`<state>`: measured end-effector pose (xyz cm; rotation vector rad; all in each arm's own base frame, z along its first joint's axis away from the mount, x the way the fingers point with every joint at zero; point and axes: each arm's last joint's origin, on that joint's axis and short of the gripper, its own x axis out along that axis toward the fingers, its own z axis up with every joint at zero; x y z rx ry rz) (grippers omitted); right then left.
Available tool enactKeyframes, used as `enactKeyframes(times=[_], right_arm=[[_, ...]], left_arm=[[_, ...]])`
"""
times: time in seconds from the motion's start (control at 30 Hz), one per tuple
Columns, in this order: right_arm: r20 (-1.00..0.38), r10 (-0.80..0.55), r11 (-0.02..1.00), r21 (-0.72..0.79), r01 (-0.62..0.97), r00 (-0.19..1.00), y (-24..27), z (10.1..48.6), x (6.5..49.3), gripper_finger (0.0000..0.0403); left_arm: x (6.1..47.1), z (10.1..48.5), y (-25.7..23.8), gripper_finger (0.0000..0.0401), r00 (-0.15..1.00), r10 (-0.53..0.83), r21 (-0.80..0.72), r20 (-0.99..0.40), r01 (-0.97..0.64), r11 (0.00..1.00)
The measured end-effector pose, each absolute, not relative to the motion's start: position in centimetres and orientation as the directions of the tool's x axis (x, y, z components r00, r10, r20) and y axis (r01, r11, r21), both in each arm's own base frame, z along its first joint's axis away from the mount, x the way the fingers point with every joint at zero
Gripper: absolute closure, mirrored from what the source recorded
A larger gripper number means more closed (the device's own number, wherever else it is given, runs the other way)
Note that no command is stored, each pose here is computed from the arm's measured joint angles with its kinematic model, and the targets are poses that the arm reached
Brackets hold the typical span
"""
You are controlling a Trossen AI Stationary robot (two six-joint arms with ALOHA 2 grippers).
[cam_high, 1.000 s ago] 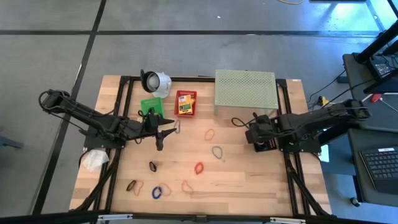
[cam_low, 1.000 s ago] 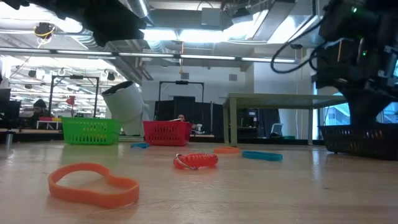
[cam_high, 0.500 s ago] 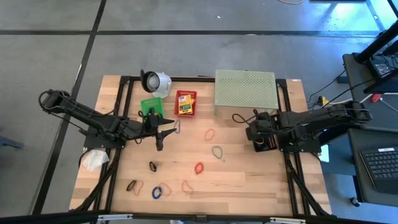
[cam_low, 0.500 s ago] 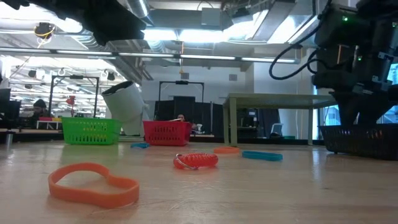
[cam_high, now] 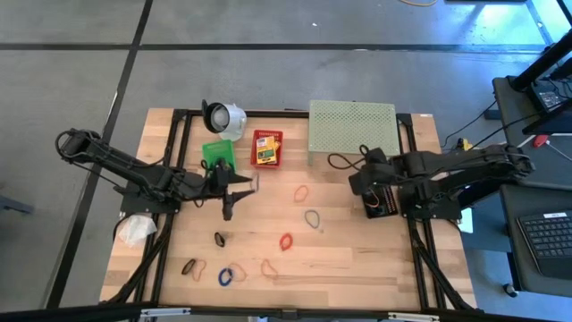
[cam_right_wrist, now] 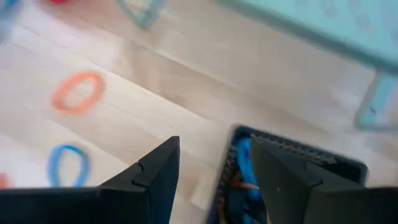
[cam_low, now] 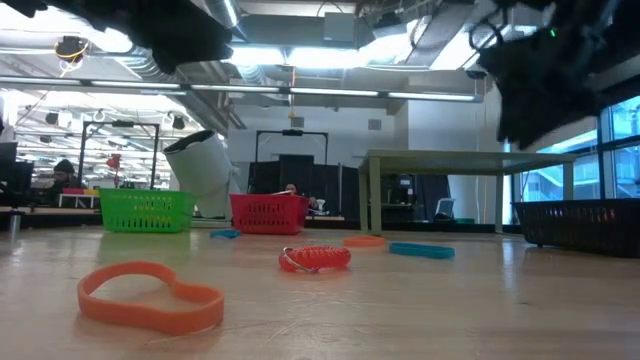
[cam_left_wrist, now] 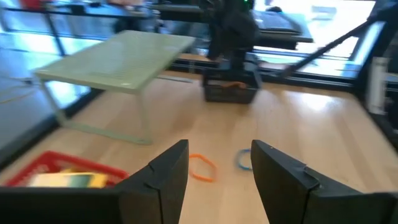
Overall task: Pick & Place Office Desk Supplies
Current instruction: Put the blue rubber band into the black basket
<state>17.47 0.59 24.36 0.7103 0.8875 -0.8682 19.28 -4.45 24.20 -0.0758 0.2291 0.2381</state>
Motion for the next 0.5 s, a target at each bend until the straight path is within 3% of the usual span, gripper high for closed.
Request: enactKeyframes(times=[0.17,0.33,0.5], right_arm=[[-0.784,-0.322,0.58,0.28,0.765,0.531,1.2,27.0,19.1,0.0207],[-0.614,-0.224,0.706,0.433,0.561,0.757,2.2,28.8,21.7,0.0216],[-0.617,-0.171,0.741,0.434,0.513,0.768,3.1,27.9,23.4,0.0224]], left_arm=[[19.3,24.2,-4.5,0.0232,0.95,0.202,-0.062,-0.237,-0.222,0.973],[19.3,24.2,-4.5,0.0232,0.949,0.208,-0.054,-0.236,-0.226,0.973],[19.3,24.2,-4.5,0.0232,0.949,0.208,-0.053,-0.238,-0.227,0.973]])
